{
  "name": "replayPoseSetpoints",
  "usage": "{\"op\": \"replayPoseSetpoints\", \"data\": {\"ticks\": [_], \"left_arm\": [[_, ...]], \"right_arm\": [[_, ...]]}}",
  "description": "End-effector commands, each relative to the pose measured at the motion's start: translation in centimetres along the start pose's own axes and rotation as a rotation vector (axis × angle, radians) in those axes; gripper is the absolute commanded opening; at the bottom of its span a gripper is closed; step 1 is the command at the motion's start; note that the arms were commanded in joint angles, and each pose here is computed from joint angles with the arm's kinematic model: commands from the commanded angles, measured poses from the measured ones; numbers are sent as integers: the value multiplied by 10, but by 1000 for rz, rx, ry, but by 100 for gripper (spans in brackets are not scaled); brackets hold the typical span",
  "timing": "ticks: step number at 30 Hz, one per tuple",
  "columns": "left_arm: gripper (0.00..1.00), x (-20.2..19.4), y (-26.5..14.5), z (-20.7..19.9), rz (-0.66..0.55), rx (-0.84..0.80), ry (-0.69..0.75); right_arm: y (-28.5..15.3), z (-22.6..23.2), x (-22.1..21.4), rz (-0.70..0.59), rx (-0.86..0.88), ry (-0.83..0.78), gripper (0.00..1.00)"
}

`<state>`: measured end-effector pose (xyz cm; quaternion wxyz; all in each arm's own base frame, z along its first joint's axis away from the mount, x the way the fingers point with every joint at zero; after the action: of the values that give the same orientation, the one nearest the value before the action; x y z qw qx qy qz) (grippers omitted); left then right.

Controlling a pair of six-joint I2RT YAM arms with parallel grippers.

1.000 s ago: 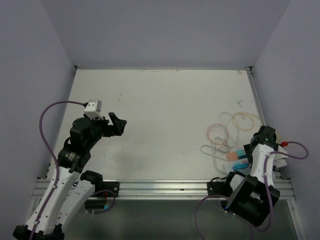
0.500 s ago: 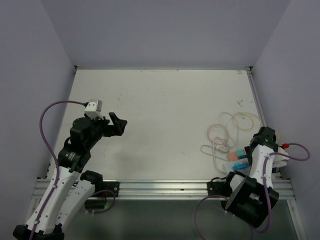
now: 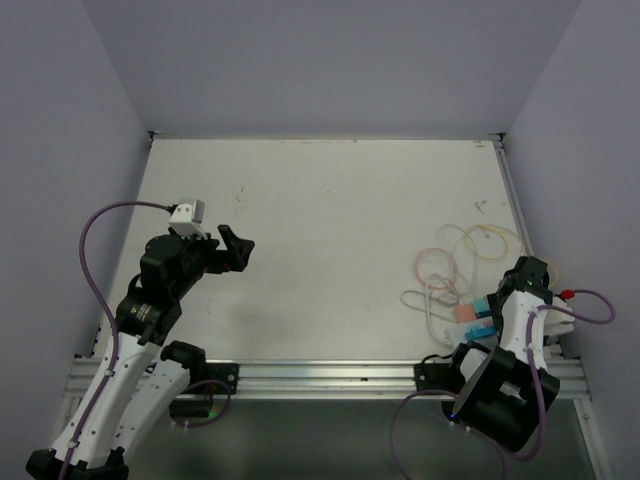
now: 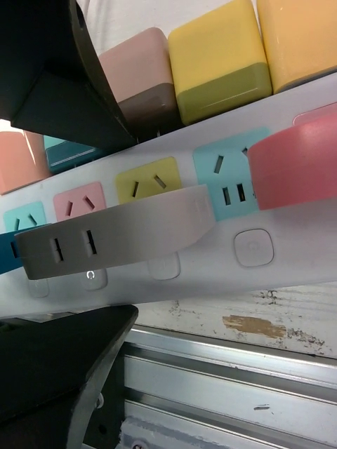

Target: Pull the plug off the socket

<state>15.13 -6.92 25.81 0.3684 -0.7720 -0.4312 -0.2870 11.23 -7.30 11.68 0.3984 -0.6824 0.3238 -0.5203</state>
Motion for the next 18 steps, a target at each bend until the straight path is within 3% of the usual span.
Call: {"op": "replayPoseSetpoints", "data": {"ticks": [1,6,18], "left_arm": [[100,7,-2,-8,-33,-48,-1],[100,8,-1,-9,-34,-49,-1],[100,6,2,-7,-25,-41,-5]], "right_arm": [[5,2,-2,13,9,0,91],[4,7,0,4,76,-44,70],[-1,46,-5,63,440,-308,47]]}}
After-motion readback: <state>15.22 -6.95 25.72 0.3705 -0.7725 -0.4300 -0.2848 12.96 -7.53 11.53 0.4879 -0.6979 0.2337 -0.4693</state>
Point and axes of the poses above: each gripper's point midway between its finger pads, its own y axis out along the fingers, its own z axis along the line the jaws close on, x = y × z, the point moved 10 cm from there along -y, back along the fingers, and after that the axes turned 13 degrees about -y, right-handed, at the moved point
